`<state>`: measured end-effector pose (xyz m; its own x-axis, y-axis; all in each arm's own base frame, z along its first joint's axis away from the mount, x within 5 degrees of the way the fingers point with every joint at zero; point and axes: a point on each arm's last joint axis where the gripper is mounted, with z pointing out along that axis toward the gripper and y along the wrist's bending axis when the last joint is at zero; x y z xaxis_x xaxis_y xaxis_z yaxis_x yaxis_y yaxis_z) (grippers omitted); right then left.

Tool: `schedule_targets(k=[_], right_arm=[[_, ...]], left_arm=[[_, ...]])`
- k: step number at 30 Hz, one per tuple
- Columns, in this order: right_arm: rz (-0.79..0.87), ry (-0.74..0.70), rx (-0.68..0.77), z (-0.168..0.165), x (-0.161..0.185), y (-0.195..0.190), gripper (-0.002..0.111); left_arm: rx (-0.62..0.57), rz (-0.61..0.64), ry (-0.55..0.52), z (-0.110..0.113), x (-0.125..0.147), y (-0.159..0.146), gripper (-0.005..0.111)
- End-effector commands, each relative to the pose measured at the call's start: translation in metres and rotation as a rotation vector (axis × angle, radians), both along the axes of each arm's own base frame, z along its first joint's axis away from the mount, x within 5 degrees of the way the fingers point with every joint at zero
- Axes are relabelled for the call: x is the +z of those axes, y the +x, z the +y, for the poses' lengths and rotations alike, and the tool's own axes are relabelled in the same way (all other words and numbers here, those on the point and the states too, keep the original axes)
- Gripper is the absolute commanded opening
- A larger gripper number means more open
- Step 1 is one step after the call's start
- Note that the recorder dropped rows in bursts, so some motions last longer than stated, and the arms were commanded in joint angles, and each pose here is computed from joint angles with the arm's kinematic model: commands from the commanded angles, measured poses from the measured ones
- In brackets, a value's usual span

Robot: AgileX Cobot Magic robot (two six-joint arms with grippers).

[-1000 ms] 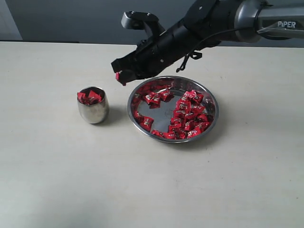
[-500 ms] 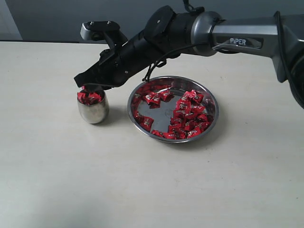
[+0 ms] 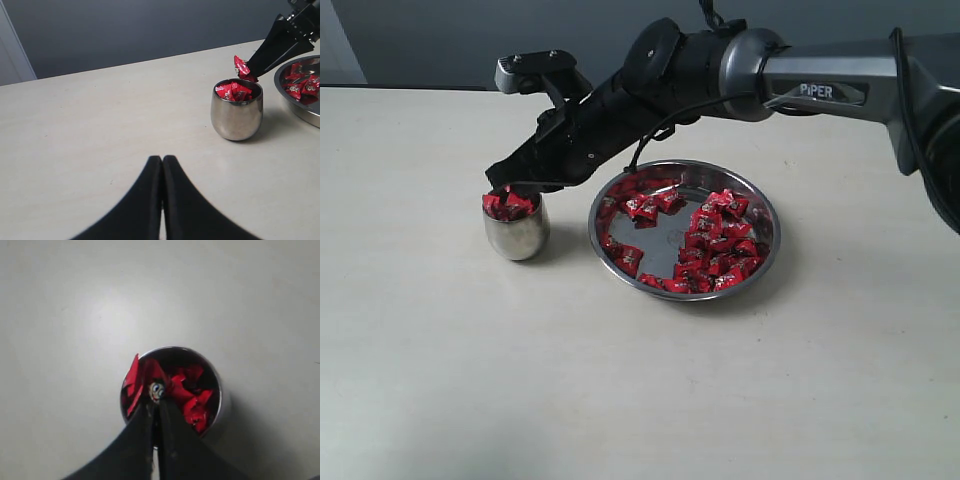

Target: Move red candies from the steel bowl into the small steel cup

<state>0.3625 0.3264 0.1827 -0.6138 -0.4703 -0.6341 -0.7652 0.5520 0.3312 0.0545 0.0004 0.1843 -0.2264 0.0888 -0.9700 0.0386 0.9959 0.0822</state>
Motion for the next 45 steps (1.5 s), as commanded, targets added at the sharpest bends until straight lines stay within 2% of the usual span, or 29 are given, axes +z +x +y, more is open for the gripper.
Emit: schedule_targets(k=[1,8,24,30,34,39,45], right_arm=[[-0.016,0.002,-0.006,-0.001,0.004,0.002,0.000],[-0.016,0.002,-0.006,-0.001,0.004,0.002,0.022],[-0.056,0.014,-0.041,-0.002,0.007,0.007,0.022],[-0.206,0.048,-0.073,-0.008,0.050,0.007,0.022],[-0.270,-0.034,-0.101,-0.019,0.066,0.007,0.022],[-0.262,-0.152,-0.167,-0.029,0.060,0.011,0.022],[-0.245,-0.152,-0.215,-0.038,0.060,0.017,0.022]], left_arm=[[-0.010,-0.012,-0.007,-0.001,0.001,0.000,0.000],[-0.010,-0.012,-0.007,-0.001,0.001,0.000,0.000],[-0.010,-0.012,-0.007,-0.001,0.001,0.000,0.000],[-0.010,-0.012,-0.007,-0.001,0.001,0.000,0.000],[-0.010,-0.012,-0.007,-0.001,0.001,0.000,0.000],[-0.010,-0.012,-0.007,-0.001,0.001,0.000,0.000],[-0.010,-0.012,-0.007,-0.001,0.001,0.000,0.000]])
